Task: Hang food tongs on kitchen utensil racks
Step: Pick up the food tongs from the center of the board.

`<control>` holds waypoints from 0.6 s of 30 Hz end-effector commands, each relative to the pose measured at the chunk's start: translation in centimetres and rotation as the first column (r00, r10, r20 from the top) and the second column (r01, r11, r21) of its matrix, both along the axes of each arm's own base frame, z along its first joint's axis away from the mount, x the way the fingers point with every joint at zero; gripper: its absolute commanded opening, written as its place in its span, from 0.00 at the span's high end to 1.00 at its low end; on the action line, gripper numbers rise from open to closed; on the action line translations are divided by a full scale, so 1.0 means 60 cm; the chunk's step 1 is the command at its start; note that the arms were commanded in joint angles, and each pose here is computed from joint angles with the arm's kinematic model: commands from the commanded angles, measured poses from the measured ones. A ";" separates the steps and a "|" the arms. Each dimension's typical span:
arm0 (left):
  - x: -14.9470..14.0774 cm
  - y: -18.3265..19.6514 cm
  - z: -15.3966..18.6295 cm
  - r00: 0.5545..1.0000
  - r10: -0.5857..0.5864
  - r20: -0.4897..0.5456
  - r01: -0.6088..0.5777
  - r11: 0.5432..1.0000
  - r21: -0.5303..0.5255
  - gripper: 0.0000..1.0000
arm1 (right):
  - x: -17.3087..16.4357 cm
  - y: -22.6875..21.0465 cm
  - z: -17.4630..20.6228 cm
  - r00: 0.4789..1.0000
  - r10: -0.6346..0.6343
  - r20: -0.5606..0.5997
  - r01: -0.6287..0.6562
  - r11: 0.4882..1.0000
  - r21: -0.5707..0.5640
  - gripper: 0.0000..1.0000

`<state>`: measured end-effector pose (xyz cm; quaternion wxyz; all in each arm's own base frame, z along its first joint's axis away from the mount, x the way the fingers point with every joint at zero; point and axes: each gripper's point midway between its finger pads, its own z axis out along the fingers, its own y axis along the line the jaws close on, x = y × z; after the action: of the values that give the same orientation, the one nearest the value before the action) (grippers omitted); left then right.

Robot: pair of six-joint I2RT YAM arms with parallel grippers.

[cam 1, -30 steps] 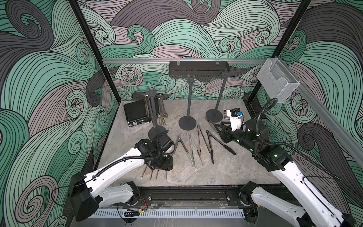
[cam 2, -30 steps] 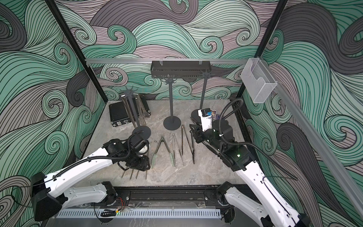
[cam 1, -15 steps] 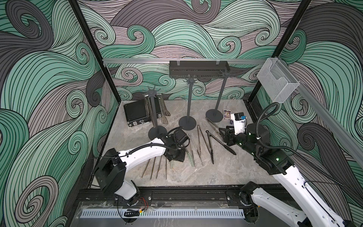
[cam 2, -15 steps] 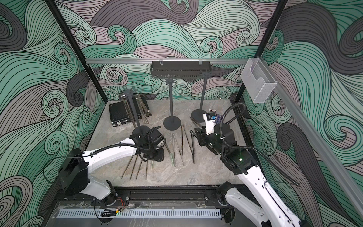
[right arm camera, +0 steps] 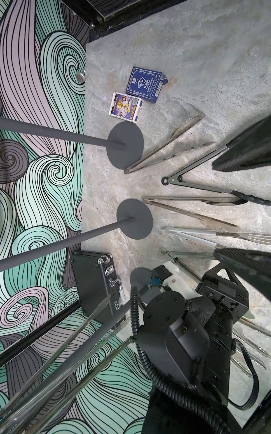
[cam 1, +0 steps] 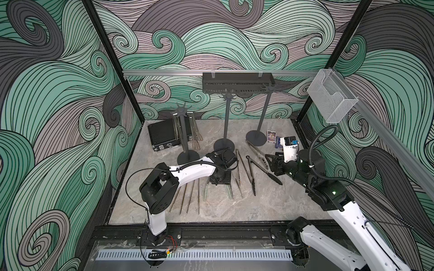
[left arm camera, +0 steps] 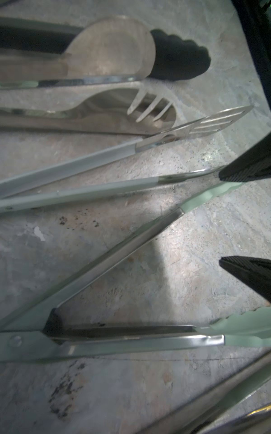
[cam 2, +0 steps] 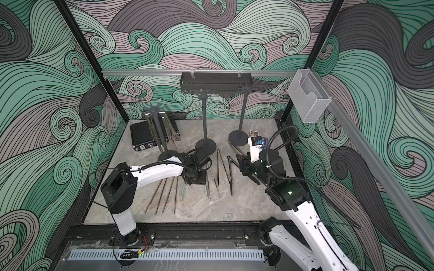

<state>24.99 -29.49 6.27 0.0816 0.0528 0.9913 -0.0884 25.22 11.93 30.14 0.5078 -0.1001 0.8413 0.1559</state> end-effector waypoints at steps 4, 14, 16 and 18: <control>0.029 -0.001 -0.002 0.997 0.060 0.054 -0.062 0.998 0.028 0.50 | 0.001 -0.003 -0.012 1.000 0.014 -0.011 -0.014 1.000 -0.017 0.45; 0.042 -0.019 -0.033 0.996 0.071 0.044 -0.072 0.997 0.015 0.55 | 0.008 -0.002 -0.022 0.999 0.021 -0.038 -0.022 1.000 -0.013 0.45; 0.043 -0.015 -0.038 0.996 0.073 0.048 -0.074 0.997 0.027 0.56 | 0.009 -0.003 -0.021 0.999 0.021 -0.036 -0.021 1.000 -0.010 0.45; 0.045 -0.014 -0.043 0.996 0.074 0.051 -0.076 0.996 0.035 0.57 | 0.009 -0.002 -0.022 0.999 0.023 -0.038 -0.024 1.000 -0.008 0.45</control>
<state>26.57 -30.08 3.48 0.0918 0.0311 0.9929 -0.0696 25.80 11.64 28.98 0.4902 -0.1029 0.8514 0.1559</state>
